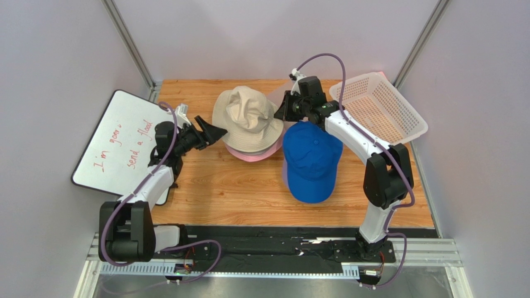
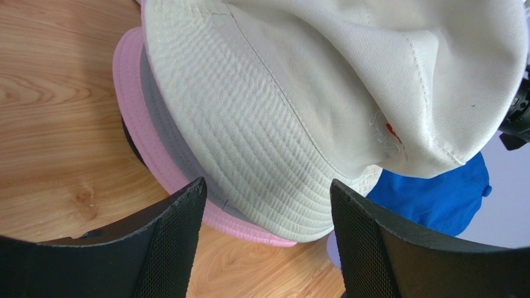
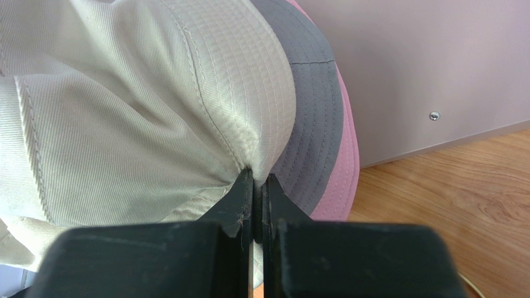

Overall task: Stack the hats
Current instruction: Adjust the hat on the hat stand.

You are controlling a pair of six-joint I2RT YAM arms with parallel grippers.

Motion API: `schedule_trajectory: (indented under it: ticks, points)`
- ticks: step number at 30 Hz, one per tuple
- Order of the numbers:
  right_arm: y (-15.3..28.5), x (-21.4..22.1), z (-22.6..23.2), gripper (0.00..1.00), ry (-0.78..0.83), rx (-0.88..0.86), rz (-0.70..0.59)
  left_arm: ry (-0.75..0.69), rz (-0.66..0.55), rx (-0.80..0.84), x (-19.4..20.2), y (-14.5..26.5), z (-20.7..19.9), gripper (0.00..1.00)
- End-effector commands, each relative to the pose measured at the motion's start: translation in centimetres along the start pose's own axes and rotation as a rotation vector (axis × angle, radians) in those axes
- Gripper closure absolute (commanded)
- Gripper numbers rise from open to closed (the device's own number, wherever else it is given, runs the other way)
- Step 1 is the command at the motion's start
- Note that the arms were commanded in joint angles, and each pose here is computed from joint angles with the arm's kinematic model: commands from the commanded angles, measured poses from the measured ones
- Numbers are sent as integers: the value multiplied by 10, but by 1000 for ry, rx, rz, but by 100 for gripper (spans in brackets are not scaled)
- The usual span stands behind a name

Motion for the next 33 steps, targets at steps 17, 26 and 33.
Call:
schedule_trajectory:
  ticks: [17,26,33]
  points:
    - [18,1,12,100,15,15,3,3,-26,153,-1,-25,4,95]
    - [31,5,12,100,47,67,9,60,-29,-57,-1,-31,27,100]
    - [36,23,0,100,65,167,50,20,41,-296,6,-31,57,100]
Point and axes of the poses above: each gripper's point midway between its finger pads, its own y axis back along the fingers, its own z axis along the line the jaws close on, x = y × z, the point moved 9 cm from there along y, back along the fingers, and after that the axes turned 15 degrees about y, right-handed, at the moved point
